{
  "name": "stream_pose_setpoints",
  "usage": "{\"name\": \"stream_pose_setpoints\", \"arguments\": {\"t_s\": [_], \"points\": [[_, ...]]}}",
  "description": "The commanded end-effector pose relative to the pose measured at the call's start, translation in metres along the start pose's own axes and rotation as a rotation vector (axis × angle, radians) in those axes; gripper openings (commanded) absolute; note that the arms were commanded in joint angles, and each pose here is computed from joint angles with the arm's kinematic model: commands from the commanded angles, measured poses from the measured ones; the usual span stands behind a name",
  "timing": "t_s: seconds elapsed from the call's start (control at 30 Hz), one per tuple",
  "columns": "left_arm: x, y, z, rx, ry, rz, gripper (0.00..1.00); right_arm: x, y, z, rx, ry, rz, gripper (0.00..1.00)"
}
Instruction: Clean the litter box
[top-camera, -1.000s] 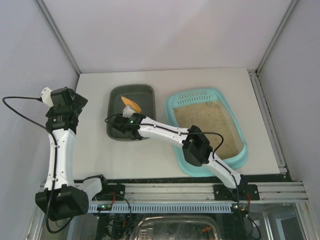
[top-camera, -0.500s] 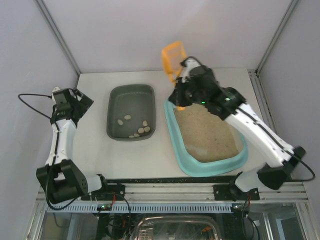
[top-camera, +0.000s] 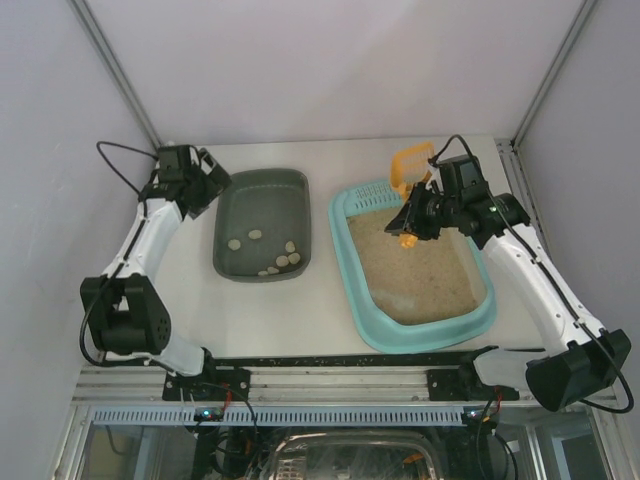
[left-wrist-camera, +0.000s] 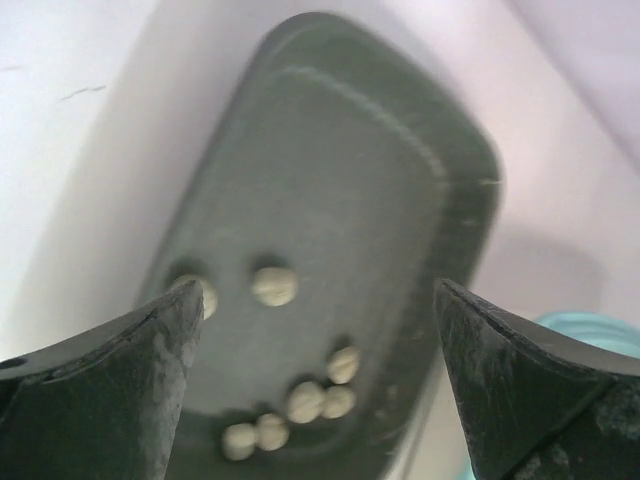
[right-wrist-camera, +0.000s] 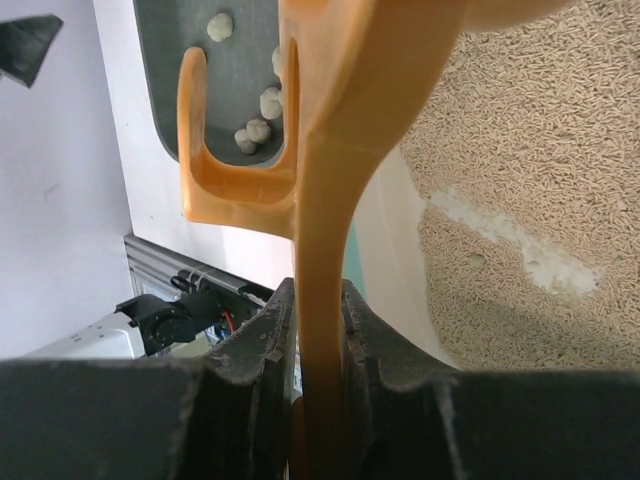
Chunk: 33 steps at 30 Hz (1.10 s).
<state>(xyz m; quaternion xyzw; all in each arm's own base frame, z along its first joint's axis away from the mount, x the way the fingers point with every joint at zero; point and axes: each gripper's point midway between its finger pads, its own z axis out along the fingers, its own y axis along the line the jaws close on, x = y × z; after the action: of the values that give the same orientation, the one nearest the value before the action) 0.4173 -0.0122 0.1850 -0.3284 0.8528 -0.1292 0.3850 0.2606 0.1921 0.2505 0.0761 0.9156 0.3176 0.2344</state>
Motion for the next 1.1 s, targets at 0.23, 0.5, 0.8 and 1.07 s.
{"name": "stream_pose_setpoints", "arguments": {"t_s": [0.23, 0.5, 0.8, 1.07], "points": [[0.039, -0.197, 0.015, 0.452, 0.214, -0.040, 1.00, 0.011, -0.054, 0.000, 0.056, 0.029, 0.039, 0.00], [0.060, -0.247, 0.005, 0.575, 0.275, -0.030, 1.00, 0.040, -0.082, 0.002, 0.109, 0.038, 0.001, 0.00], [0.088, -0.311, 0.008, 0.799, 0.338, 0.038, 1.00, 0.039, -0.103, 0.001, 0.235, 0.023, -0.011, 0.00], [0.157, -0.341, 0.028, 0.852, 0.445, 0.297, 1.00, -0.004, -0.099, -0.024, 0.382, -0.114, -0.085, 0.00]]}}
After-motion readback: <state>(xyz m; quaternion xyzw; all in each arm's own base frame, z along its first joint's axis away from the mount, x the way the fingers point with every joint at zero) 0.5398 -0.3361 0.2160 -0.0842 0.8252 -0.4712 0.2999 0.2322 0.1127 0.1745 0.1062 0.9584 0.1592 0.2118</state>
